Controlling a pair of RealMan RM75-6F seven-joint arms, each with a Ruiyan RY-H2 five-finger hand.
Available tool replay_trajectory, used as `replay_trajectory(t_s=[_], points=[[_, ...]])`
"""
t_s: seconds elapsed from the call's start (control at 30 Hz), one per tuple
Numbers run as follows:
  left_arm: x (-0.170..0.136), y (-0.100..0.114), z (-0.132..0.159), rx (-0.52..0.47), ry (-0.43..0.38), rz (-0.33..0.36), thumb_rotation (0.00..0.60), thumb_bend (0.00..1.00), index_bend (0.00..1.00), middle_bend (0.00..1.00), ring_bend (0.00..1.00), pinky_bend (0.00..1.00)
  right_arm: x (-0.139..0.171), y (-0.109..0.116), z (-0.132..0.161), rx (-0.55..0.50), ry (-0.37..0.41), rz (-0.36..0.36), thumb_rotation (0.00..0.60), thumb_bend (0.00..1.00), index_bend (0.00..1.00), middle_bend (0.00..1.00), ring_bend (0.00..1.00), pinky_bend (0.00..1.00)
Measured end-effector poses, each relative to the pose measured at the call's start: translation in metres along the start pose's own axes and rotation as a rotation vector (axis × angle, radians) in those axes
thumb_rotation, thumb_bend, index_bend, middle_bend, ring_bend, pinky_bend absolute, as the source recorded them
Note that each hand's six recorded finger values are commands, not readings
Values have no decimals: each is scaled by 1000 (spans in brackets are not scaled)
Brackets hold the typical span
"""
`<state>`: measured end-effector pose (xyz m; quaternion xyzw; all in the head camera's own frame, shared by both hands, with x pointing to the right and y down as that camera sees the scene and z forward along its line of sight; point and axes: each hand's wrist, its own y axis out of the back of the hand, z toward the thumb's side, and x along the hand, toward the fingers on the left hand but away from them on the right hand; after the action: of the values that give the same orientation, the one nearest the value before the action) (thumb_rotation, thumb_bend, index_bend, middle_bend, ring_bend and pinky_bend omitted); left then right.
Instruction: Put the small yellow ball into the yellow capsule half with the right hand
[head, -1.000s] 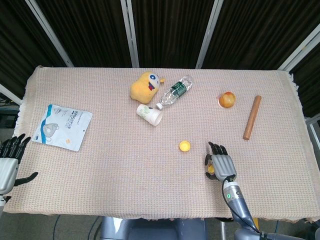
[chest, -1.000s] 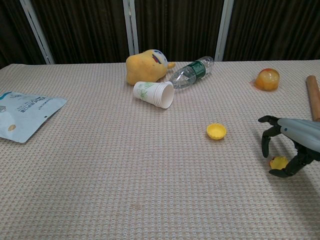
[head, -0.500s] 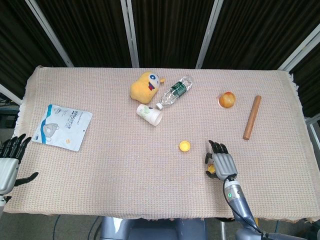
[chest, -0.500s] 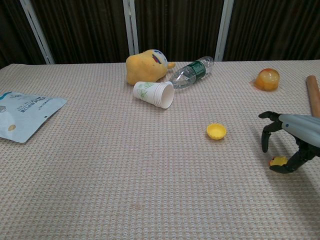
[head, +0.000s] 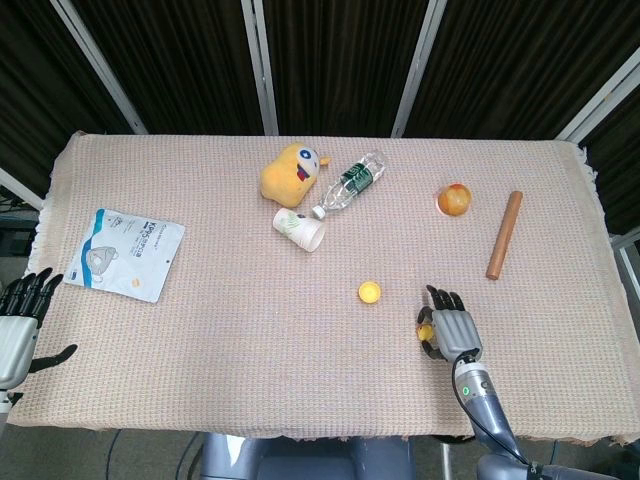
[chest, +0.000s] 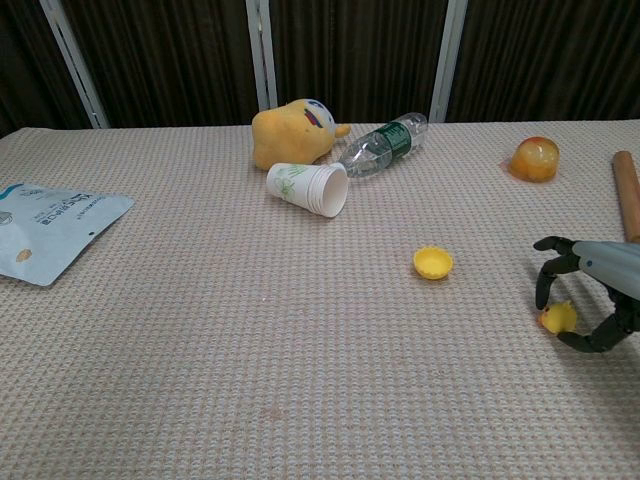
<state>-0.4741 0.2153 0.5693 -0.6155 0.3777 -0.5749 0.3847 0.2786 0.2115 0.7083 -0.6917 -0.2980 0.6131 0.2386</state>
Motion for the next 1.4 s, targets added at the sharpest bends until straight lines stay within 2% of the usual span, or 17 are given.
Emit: replay_trajectory(t_s=[0.57, 0.8, 1.0, 1.13, 1.3, 1.4], points=[[0, 0, 0, 0, -1, 1, 600, 0, 0, 0, 0, 76, 0, 5, 7, -28, 20, -28, 600, 316, 477, 0, 0, 0], [0, 2, 1, 0, 1, 11, 600, 0, 0, 0, 0, 76, -2, 30, 39, -36, 110, -99, 600, 317, 478, 0, 0, 0], [0, 4, -2, -5, 10, 24, 600, 0, 0, 0, 0, 77, -10, 45, 65, -34, 156, -134, 600, 316, 479, 0, 0, 0], [-1, 8, -8, -7, 29, 45, 600, 0, 0, 0, 0, 77, -17, 51, 78, -42, 166, -141, 600, 316, 480, 0, 0, 0], [-4, 12, -19, 43, 47, 61, 600, 0, 0, 0, 0, 77, -33, 50, 89, -23, 165, -134, 600, 316, 480, 0, 0, 0], [-4, 9, -18, 40, 40, 54, 600, 0, 0, 0, 0, 77, -44, 50, 95, -13, 162, -129, 600, 316, 480, 0, 0, 0]])
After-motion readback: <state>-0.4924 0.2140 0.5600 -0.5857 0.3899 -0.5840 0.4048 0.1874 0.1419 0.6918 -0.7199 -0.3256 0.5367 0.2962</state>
